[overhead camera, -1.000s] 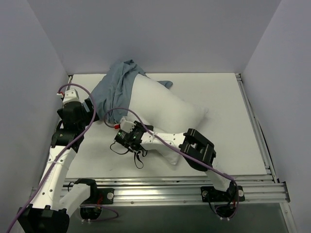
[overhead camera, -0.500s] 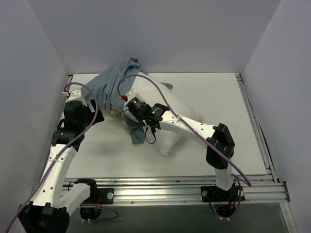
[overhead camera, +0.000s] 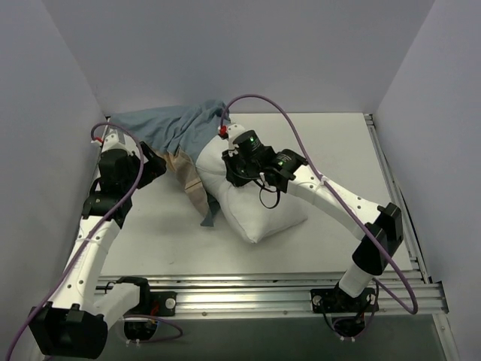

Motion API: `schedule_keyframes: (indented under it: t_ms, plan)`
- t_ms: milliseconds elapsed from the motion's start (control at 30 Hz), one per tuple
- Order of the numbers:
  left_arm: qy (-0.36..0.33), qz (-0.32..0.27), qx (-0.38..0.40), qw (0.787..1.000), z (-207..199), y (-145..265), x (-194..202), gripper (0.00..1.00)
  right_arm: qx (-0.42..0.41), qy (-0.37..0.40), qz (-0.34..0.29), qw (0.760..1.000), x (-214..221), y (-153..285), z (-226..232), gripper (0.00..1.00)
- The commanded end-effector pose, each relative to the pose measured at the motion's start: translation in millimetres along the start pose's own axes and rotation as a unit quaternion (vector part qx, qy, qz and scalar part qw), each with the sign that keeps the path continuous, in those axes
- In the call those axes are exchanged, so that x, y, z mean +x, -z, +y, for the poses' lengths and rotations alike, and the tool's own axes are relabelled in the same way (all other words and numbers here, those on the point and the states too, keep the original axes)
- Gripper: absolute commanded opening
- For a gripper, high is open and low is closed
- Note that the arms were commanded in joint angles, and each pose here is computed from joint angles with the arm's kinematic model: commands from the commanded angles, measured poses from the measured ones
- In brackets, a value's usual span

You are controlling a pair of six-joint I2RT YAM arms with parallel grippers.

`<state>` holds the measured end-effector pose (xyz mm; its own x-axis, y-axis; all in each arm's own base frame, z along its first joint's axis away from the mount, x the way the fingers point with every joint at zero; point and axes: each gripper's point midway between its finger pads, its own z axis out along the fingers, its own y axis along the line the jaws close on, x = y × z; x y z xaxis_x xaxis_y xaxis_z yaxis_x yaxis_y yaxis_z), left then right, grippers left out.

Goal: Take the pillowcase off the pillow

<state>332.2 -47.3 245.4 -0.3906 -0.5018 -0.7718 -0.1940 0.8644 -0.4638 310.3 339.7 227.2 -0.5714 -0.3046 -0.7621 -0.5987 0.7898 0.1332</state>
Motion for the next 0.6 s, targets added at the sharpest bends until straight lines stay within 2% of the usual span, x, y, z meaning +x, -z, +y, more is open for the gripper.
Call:
schedule_keyframes:
  t_ms: [0,67,267,400,567]
  plan:
    - [0.081,-0.065,0.024,0.994,-24.0,-12.4,-43.3,0.94,-0.070,-0.024,-0.075,0.994,-37.3,31.2,23.0,0.00]
    - [0.104,-0.077,0.020,0.991,-24.8,-22.0,-52.8,0.94,-0.076,-0.029,-0.081,0.993,-39.0,38.6,22.4,0.00]
    - [0.170,-0.074,-0.036,0.982,-6.0,-68.7,-42.6,0.95,-0.093,-0.038,-0.094,0.990,-43.0,52.2,22.2,0.00]
    - [0.182,-0.093,-0.058,0.977,7.9,-81.0,-44.7,0.96,-0.097,-0.036,-0.090,0.990,-40.0,54.5,22.1,0.00]
    - [0.176,-0.116,-0.027,0.977,-2.3,-84.4,-60.8,1.00,-0.100,-0.034,-0.088,0.991,-35.3,58.4,22.4,0.00]
